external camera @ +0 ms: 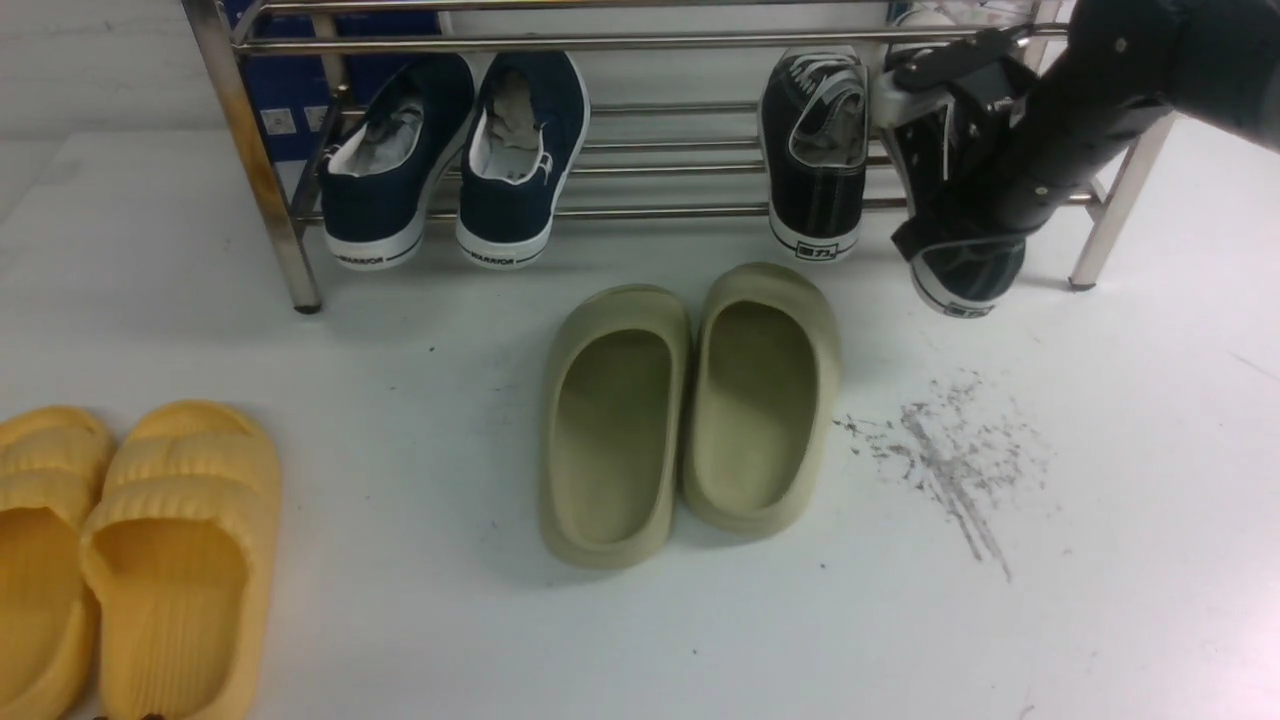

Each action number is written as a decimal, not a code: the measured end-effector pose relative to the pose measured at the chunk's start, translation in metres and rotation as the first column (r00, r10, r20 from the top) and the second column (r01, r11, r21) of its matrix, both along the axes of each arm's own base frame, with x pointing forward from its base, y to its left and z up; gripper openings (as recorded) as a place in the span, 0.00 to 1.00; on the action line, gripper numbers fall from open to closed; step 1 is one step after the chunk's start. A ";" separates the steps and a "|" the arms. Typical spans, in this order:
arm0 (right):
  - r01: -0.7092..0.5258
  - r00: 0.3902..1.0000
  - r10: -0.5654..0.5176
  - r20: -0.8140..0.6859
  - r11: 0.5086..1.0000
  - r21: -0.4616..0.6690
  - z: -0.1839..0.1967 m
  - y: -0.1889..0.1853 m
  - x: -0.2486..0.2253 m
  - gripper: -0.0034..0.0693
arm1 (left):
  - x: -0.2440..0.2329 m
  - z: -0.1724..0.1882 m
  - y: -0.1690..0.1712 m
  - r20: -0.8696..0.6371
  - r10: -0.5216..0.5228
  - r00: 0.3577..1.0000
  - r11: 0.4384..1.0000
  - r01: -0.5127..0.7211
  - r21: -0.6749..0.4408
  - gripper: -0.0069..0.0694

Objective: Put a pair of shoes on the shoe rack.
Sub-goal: Use the right arm to put a shoe into the shoe rack

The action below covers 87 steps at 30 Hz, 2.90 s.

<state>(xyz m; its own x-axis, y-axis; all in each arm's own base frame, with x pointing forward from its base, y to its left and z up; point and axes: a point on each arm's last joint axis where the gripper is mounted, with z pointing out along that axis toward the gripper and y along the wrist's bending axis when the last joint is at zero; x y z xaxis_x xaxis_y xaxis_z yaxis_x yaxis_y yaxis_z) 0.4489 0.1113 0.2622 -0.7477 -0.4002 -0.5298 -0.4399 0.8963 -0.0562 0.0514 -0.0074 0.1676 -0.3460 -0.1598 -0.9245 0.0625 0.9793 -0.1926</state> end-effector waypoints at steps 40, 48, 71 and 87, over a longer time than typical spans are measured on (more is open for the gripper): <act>0.000 0.992 -0.007 0.124 0.998 0.056 0.016 0.001 0.015 0.52 | 0.000 0.000 0.000 0.000 0.000 1.000 1.000 0.000 0.000 0.40; 0.015 0.992 -0.027 0.126 0.995 0.095 0.063 -0.003 -0.012 0.52 | 0.000 0.000 0.000 0.000 0.000 1.000 1.000 0.000 0.000 0.40; 0.175 0.982 -0.166 -0.093 0.980 0.095 -0.020 -0.007 -0.022 0.04 | 0.000 0.000 0.000 0.000 0.000 1.000 1.000 0.000 0.000 0.40; 0.183 0.982 -0.186 0.034 0.980 0.082 -0.003 -0.013 -0.005 0.04 | 0.000 0.000 0.000 0.000 0.000 1.000 1.000 0.000 0.000 0.40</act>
